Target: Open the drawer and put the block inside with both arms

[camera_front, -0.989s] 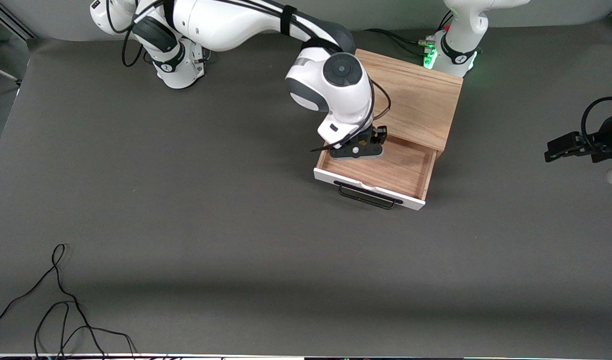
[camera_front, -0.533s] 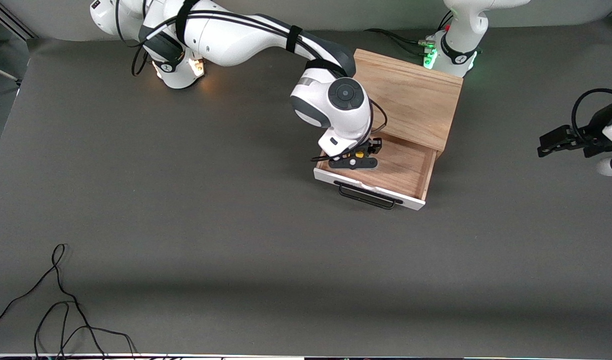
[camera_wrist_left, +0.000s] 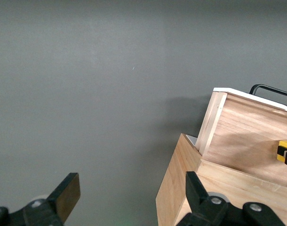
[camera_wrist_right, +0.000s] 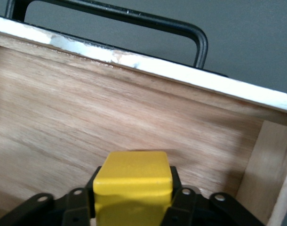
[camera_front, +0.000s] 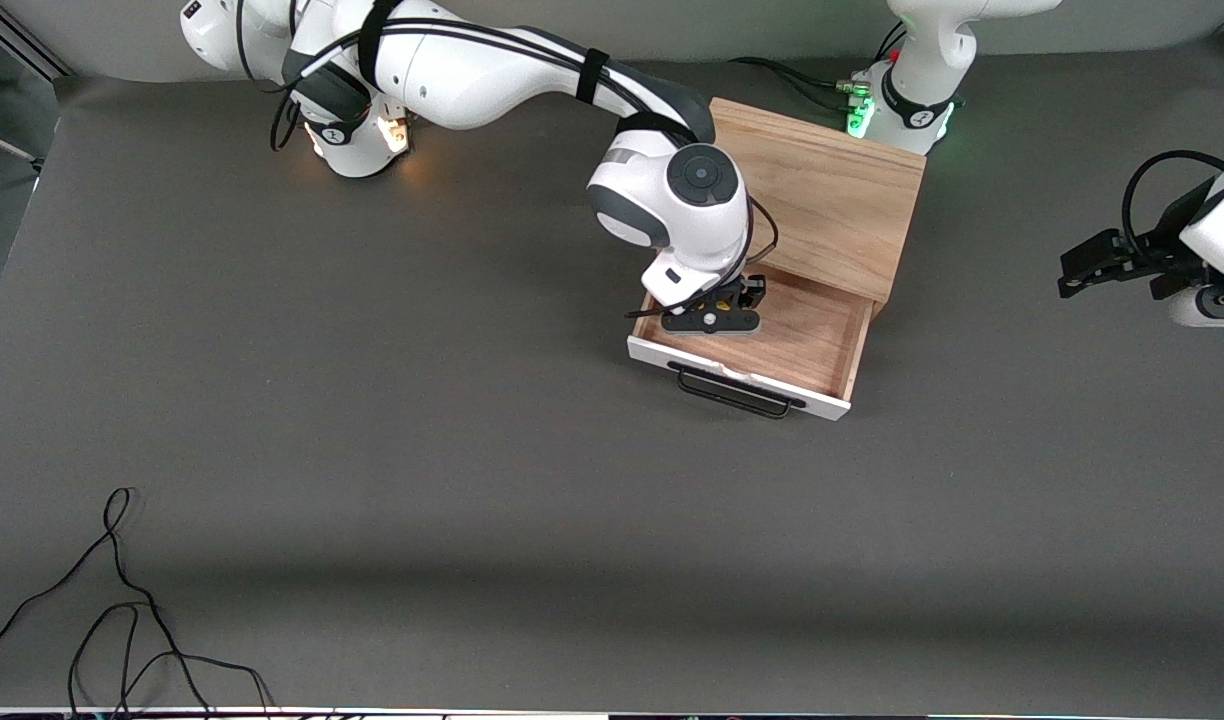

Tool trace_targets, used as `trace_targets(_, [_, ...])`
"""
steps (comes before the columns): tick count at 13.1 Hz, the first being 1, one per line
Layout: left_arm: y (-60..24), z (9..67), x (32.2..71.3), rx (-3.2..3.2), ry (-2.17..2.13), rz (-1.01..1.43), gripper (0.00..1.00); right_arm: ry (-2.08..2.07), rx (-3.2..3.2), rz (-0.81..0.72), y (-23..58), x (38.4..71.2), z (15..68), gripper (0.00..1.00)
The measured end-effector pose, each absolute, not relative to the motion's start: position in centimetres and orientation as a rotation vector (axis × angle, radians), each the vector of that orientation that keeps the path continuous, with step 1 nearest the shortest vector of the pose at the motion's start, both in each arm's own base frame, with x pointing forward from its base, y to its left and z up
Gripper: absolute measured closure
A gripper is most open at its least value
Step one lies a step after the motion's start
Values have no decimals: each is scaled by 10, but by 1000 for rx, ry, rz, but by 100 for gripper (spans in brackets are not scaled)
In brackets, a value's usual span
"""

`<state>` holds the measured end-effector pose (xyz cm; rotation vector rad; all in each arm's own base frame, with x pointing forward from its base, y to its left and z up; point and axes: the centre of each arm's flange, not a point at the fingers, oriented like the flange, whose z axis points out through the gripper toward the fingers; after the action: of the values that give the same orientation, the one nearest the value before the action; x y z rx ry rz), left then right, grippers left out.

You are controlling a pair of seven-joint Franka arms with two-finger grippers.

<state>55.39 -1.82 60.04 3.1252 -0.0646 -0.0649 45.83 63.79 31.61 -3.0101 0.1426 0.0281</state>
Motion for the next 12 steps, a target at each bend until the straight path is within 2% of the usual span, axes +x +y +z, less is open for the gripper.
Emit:
trace_targets(3, [-28,600,553,3127,-93,-65,0,157,-2972,-16,639,465,342,1])
trace_targets(7, [-24,600,554,3127,-80,-65,0,214,-2940,-94,615,488,408,0])
trace_targets(12, [-29,599,553,3128,-95,-66,0,407,-3007,-134,470,570,524,0])
